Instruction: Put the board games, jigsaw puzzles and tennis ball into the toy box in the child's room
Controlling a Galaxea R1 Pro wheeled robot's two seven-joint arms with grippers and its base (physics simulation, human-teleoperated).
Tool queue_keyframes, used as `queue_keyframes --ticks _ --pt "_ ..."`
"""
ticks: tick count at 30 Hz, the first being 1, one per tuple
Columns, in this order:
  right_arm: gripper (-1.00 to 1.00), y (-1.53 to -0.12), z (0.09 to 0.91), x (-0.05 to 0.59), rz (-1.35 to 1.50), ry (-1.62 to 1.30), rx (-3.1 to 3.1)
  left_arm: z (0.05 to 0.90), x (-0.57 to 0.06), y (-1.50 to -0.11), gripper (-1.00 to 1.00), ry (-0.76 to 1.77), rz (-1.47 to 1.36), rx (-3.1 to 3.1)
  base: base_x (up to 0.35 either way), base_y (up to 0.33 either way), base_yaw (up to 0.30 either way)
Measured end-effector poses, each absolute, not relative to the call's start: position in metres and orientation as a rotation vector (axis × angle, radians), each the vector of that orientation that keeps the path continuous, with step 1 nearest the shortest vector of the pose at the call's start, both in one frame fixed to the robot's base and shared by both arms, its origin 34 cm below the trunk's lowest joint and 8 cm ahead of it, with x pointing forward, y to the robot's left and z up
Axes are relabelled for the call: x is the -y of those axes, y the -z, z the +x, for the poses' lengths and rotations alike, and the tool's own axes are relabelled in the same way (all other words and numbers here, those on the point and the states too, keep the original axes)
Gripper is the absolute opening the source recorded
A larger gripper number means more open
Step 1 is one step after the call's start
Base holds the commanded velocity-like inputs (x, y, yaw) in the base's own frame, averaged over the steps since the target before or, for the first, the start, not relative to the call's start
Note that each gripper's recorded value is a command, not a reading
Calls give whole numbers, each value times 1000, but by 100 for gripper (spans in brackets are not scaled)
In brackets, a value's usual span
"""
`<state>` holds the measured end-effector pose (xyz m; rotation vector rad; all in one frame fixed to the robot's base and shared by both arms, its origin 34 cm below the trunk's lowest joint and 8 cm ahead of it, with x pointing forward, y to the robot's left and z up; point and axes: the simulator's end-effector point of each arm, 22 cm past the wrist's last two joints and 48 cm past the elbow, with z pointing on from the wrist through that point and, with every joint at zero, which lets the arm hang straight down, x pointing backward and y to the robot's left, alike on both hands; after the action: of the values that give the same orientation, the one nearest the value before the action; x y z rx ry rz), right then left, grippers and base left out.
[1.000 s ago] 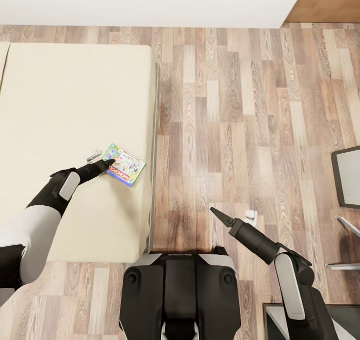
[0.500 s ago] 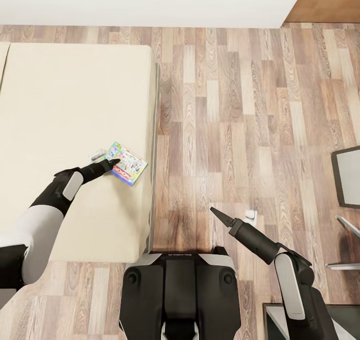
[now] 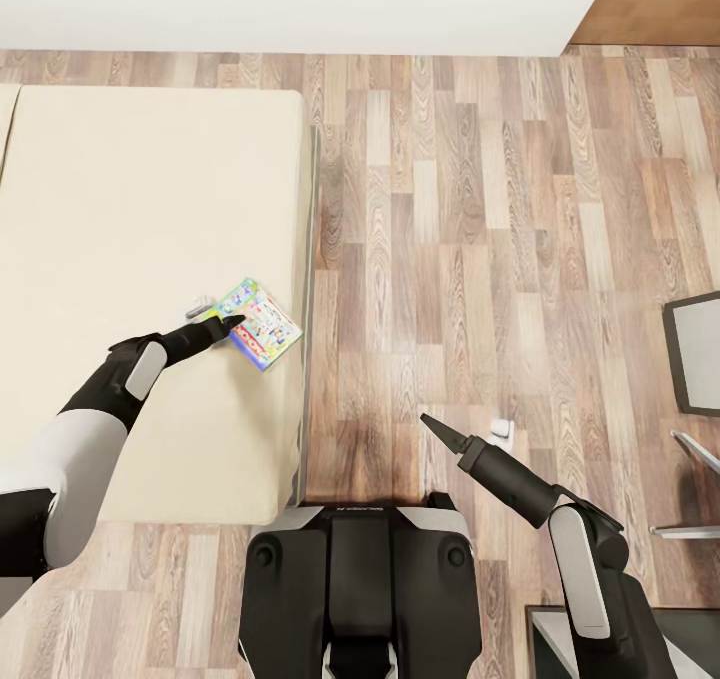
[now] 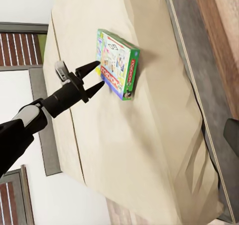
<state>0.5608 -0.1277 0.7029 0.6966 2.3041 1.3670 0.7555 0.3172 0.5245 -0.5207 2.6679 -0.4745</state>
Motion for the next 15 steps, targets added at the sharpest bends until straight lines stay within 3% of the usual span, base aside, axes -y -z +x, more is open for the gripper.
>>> queue_keyframes --ticks 15 --pt "100 -703 561 128 696 -1366 -2304 756 -317 -525 100 473 -516 -2667 0 0 0"
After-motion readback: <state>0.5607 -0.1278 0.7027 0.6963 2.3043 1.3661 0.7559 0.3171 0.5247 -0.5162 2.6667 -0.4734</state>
